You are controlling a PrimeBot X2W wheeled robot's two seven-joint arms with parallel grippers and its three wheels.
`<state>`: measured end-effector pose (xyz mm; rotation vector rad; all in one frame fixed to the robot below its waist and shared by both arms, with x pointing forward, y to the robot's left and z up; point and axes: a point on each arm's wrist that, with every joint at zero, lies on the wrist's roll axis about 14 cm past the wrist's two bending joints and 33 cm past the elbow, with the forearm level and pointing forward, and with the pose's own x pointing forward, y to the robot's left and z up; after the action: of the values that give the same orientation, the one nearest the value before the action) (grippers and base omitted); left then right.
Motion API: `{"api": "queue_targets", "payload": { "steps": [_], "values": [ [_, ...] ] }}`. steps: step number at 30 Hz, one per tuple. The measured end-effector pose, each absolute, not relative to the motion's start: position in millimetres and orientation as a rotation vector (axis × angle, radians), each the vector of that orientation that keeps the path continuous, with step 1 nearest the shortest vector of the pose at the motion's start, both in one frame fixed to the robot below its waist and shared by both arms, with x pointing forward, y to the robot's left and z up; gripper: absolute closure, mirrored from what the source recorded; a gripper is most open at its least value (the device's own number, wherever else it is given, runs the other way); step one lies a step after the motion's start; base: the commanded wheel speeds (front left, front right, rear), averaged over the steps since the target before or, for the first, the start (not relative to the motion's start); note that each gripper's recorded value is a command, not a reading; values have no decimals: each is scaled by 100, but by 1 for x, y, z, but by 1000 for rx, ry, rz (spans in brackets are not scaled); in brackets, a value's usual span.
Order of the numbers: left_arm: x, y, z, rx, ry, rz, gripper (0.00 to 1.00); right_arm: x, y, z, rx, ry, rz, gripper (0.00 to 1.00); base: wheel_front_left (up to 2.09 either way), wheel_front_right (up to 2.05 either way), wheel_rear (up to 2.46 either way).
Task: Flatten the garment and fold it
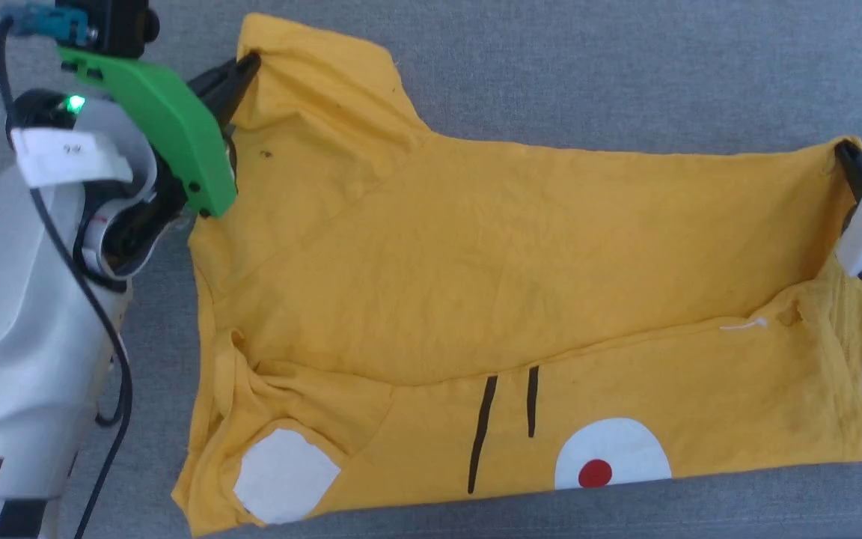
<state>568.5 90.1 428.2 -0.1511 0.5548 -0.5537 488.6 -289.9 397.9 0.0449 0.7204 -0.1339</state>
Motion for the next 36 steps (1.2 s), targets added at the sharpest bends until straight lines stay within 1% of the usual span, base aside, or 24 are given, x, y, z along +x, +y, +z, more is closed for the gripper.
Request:
{"api": "queue_targets", "payload": {
  "steps": [14, 25, 31, 36],
  "values": [
    [505, 113, 495, -243, 377, -562, 100, 446, -286, 449, 144, 559, -137, 100, 0, 0, 0],
    [443, 118, 492, -313, 424, -536, 100, 397, -287, 449, 219, 568, -172, 100, 0, 0, 0],
    [407, 126, 473, -379, 494, -488, 100, 367, -288, 434, 258, 617, -203, 100, 0, 0, 0],
    [390, 131, 453, -404, 548, -452, 100, 355, -284, 418, 279, 665, -209, 100, 0, 0, 0]
  ]
}}
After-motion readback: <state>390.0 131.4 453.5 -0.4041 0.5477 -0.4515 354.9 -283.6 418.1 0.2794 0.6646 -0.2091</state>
